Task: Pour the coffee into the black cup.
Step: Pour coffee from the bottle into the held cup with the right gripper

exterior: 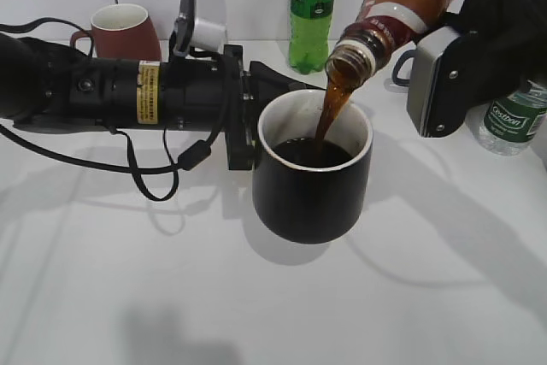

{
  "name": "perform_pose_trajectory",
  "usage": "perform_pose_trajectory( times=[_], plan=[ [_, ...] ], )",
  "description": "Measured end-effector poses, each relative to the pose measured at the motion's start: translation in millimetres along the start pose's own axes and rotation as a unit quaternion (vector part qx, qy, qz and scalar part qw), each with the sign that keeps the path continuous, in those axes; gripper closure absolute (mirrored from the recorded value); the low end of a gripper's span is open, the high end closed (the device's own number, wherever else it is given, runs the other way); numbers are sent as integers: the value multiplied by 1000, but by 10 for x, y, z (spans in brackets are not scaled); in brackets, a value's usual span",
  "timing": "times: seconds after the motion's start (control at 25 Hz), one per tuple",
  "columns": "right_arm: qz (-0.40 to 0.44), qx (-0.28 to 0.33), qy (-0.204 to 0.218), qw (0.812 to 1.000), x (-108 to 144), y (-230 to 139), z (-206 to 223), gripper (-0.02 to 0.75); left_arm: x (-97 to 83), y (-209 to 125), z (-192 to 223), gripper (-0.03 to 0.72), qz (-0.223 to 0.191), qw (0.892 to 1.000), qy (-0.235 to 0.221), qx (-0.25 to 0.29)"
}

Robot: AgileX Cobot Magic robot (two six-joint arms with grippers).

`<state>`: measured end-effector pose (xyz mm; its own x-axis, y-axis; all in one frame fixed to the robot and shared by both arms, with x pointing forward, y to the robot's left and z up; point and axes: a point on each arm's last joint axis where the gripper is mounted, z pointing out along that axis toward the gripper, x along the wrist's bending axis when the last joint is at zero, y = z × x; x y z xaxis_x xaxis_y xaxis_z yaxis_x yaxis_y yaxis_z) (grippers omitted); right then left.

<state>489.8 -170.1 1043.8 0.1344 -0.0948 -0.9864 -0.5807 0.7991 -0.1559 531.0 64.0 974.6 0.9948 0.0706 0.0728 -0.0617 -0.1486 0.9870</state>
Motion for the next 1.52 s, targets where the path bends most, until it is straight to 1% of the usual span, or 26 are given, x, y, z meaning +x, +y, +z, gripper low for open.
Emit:
perform_pose_trajectory(
  times=[0.28,0.72,0.8,0.92,1.12,1.24,1.36,1.44,1.52],
  plan=[
    [-20,0,-2,1000,-6,0,-1,203,-1,-1,0,652,0,1000,-1,1],
    [-19,0,-5,1000,-15,0,-4,203,-4,3,0,652,1,1000,-2,-1],
    [3,0,-5,1000,-15,0,-4,203,-7,8,0,652,1,1000,-4,-4],
    [57,-2,-5,998,-15,3,-4,203,-3,14,0,652,-1,1000,-2,-8],
    [129,-28,2,991,-8,51,-6,203,26,35,-2,652,-10,1000,14,-19],
    [187,-35,6,982,-5,64,-7,203,30,38,-2,652,-12,1000,16,-21],
    [268,-35,10,963,-5,67,-7,203,25,45,-2,652,-12,1000,13,-25],
    [338,-35,13,941,-4,67,-7,203,40,50,-27,652,-12,999,13,-31],
    [413,-34,16,910,-4,67,-7,203,76,91,-95,652,-6,999,22,-32]
  ],
)
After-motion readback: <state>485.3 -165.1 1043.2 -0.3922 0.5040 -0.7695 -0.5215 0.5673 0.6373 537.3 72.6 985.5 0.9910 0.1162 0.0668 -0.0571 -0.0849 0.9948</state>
